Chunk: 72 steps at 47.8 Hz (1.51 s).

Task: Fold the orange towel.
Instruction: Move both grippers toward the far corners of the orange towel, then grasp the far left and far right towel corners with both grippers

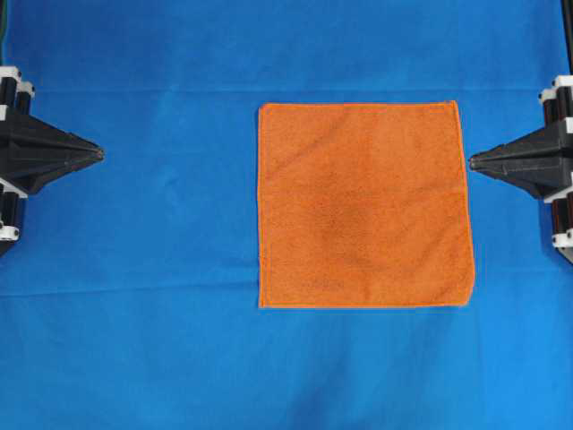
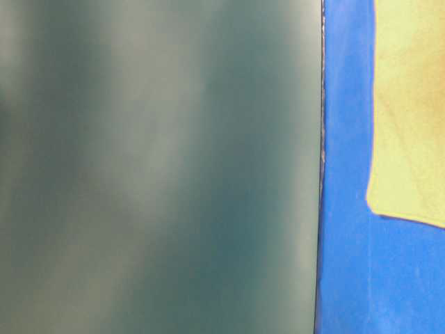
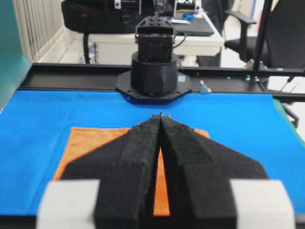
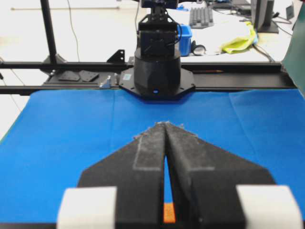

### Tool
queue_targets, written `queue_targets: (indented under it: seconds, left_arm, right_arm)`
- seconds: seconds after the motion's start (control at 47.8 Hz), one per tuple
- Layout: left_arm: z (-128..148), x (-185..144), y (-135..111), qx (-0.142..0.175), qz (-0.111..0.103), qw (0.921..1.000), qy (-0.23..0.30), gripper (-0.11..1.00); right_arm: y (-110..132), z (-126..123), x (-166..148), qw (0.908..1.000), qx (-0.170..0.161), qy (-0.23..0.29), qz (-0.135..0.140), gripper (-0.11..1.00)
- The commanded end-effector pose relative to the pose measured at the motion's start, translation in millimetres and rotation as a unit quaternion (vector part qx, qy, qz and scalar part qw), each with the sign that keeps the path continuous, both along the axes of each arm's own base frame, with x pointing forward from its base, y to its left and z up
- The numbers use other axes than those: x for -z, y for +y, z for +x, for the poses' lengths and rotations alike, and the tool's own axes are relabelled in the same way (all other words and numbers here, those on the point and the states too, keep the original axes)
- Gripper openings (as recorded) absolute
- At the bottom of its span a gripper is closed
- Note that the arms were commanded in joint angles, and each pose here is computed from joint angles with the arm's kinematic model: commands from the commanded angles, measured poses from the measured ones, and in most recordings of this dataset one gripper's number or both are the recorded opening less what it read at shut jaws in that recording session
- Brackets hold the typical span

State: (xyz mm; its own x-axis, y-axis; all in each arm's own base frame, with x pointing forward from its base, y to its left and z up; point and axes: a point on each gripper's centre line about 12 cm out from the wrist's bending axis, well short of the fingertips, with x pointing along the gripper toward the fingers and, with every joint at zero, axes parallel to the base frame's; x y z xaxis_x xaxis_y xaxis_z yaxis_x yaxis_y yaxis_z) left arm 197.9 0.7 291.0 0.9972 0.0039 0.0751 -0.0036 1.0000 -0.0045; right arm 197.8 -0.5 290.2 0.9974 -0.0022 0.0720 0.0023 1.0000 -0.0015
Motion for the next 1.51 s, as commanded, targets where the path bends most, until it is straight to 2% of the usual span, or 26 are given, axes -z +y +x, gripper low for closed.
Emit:
queue_targets:
  seconds: [0.0,0.146,0.272,0.439,0.564,0.648,0.69,0.753,0.815,0.941,1.004,1.045,1.171,1.317,1.484]
  left_arm:
    - [9,-8,1,-0.002,-0.012,0.9999,0.0,0.0]
    - [26,-10,4,-0.009,-0.003,0.9999,0.009,0.0]
    - [43,-2,17,-0.037,-0.003,0.9989,0.03,0.0]
    - [73,18,44,-0.082,-0.01,0.9942,0.069,0.0]
    - [97,39,69,-0.116,-0.017,0.987,0.11,0.0]
    - [114,54,83,-0.13,-0.022,0.9816,0.138,0.03]
    - [122,63,88,-0.135,-0.025,0.9789,0.152,0.11]
    - [135,76,97,-0.141,-0.028,0.9749,0.17,0.27]
    - [149,91,106,-0.146,-0.031,0.9702,0.19,0.46]
    - [168,118,121,-0.157,-0.039,0.9618,0.221,0.81]
    - [176,131,128,-0.163,-0.042,0.9576,0.234,0.88]
    - [180,140,132,-0.165,-0.045,0.9551,0.242,0.86]
    - [189,164,142,-0.172,-0.051,0.9481,0.263,0.84]
    - [190,183,149,-0.178,-0.058,0.9412,0.282,0.84]
    - [188,200,153,-0.182,-0.062,0.9355,0.296,0.84]
  right_arm:
    - [-2,3,-13,0.9998,0.005,-0.016,0.004,0.0]
    - [-16,4,-12,0.999,0.039,0.021,0.01,0.0]
    - [-31,3,-3,0.9947,0.076,0.065,0.024,0.0]
    - [-58,-2,19,0.9792,0.144,0.132,0.055,0.0]
    - [-79,-5,44,0.959,0.195,0.191,0.076,0.0]
    - [-96,-10,67,0.9387,0.233,0.235,0.096,0.0]
    - [-104,-11,78,0.9289,0.249,0.253,0.106,0.0]
    - [-113,-15,94,0.9142,0.268,0.28,0.119,0.01]
    - [-120,-18,110,0.9005,0.284,0.302,0.131,0.1]
    - [-130,-19,138,0.8821,0.298,0.333,0.148,0.45]
    - [-133,-18,148,0.8779,0.301,0.34,0.151,0.58]
    - [-135,-16,156,0.8764,0.301,0.344,0.152,0.59]
    - [-139,-12,174,0.8716,0.301,0.354,0.155,0.54]
    - [-142,-10,194,0.862,0.304,0.371,0.163,0.54]
    - [-145,-8,204,0.8588,0.305,0.376,0.166,0.54]
